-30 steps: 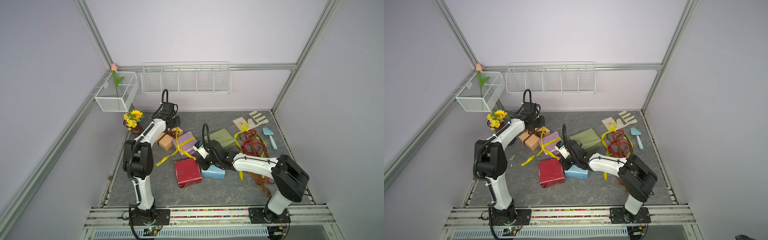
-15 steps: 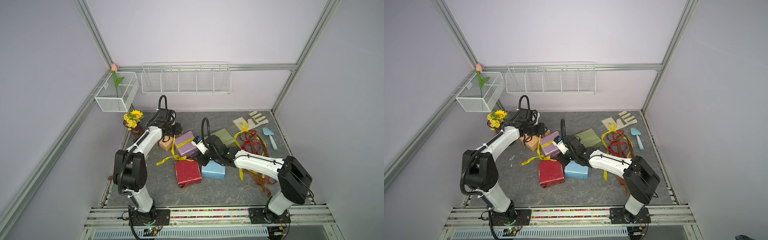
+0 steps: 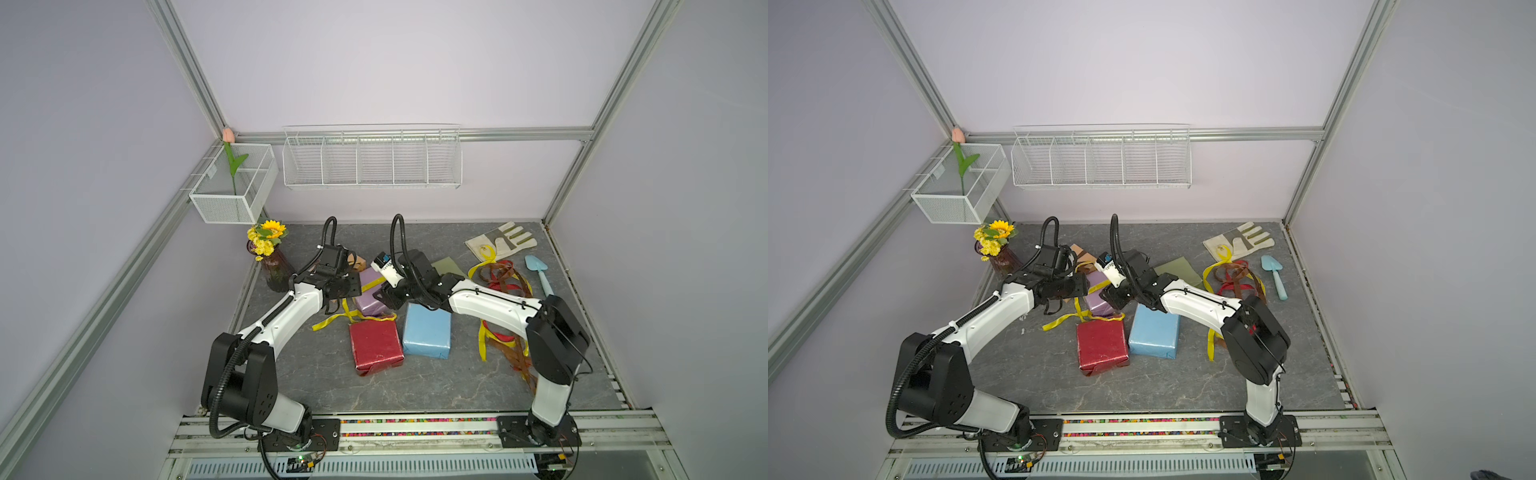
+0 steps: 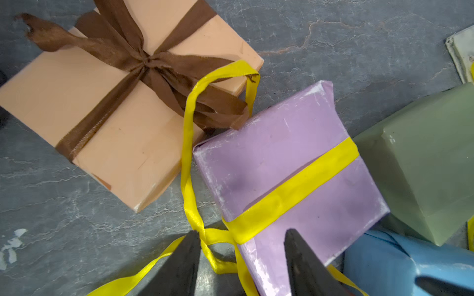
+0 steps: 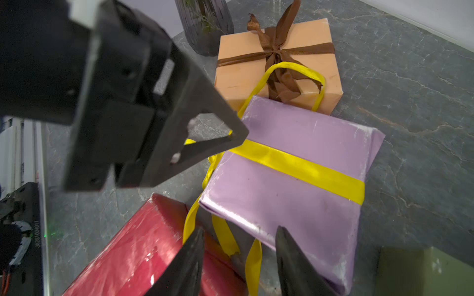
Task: Untie the ribbon bows on the gift boxes
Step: Untie the ribbon from the gift box, then adjust the gift box at the center of the board.
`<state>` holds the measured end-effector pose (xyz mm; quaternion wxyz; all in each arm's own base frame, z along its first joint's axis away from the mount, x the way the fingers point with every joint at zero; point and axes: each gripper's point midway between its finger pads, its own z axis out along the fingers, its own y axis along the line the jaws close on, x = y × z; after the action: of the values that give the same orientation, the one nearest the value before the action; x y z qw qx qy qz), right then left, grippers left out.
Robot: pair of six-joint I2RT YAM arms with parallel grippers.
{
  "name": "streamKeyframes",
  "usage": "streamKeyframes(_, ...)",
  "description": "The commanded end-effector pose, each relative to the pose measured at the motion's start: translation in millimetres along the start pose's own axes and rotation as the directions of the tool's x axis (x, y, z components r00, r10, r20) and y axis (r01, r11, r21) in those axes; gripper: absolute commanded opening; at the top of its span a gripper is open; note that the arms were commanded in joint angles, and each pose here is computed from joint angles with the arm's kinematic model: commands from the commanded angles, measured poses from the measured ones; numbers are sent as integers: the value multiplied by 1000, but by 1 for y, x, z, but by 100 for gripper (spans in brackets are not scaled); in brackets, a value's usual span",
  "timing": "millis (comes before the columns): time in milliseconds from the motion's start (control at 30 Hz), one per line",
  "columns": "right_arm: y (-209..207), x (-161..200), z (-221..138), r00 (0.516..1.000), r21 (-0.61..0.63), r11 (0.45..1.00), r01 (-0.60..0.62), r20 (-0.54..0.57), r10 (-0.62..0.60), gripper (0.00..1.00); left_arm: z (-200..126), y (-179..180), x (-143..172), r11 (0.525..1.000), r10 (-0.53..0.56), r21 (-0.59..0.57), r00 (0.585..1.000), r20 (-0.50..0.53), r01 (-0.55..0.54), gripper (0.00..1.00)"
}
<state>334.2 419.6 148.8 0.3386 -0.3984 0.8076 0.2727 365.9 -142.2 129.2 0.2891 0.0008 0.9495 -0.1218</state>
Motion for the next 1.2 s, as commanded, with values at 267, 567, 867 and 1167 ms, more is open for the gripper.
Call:
streamKeyframes(267,-65,12,17,996,53,998,-40,-76,44,49,7,-9,0,998,67,21,998,0,-67,53)
streamKeyframes(567,-62,33,21,983,-23,992,-127,-135,123,55,30,-1,6,999,17,-32,998,-61,-19,54)
streamKeyframes(867,-52,47,18,970,-58,985,-165,-192,151,54,42,-16,4,998,35,55,998,-57,-32,54)
streamKeyframes(1167,-27,54,-4,965,-121,975,-184,-210,156,52,55,-25,10,993,55,109,994,-91,-45,52)
